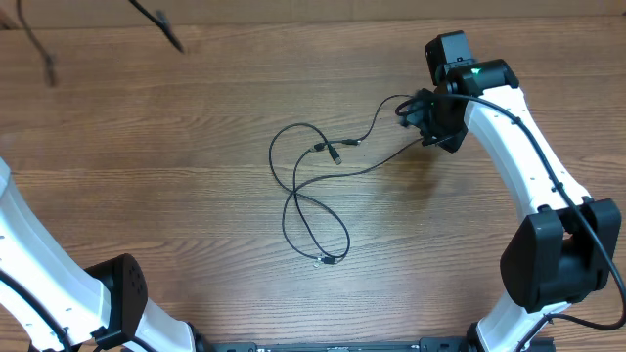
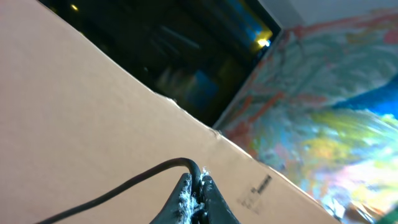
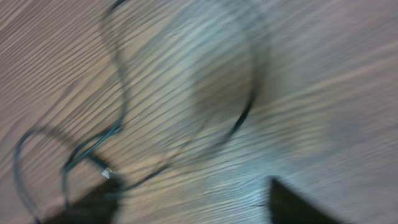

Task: Untangle cables

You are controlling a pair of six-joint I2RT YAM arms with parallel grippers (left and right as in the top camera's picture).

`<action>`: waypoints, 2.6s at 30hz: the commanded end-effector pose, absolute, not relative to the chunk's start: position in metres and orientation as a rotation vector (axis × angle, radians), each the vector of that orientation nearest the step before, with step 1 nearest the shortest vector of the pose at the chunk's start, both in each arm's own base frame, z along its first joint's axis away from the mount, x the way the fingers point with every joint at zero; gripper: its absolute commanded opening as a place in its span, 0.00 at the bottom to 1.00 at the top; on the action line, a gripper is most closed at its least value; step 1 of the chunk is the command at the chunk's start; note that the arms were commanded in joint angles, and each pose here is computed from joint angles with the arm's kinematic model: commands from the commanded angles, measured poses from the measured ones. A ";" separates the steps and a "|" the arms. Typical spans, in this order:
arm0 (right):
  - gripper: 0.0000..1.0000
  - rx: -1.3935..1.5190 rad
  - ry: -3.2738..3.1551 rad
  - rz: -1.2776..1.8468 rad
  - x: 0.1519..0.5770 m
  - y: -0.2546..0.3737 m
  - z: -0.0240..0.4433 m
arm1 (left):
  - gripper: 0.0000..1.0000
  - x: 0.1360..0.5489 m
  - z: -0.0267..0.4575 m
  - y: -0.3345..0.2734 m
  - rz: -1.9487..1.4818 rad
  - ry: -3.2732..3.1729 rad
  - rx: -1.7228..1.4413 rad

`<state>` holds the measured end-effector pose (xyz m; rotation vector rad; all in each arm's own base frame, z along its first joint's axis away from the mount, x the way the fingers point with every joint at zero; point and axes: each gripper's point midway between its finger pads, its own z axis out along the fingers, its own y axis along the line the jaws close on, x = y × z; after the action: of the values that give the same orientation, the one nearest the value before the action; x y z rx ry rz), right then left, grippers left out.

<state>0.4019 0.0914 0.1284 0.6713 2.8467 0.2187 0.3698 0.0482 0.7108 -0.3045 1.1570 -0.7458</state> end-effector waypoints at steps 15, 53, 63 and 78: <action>1.00 -0.533 2.369 1.457 0.384 0.250 0.277 | 0.04 0.354 0.607 -0.097 -1.433 1.755 -0.417; 0.04 -0.785 2.148 1.460 0.369 0.326 0.306 | 0.04 0.348 0.587 -0.125 -1.554 1.848 -0.606; 0.04 -0.521 2.345 1.261 0.397 0.301 0.278 | 0.29 0.372 0.520 -0.055 -0.770 1.950 -0.580; 0.04 -0.643 2.064 1.592 0.387 0.327 0.347 | 0.46 0.371 0.486 -0.080 -0.823 2.134 -0.443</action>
<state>0.3981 0.3204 0.3053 -0.5938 2.1772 1.4483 0.3654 -0.0697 0.4974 -0.4158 2.0870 -0.7664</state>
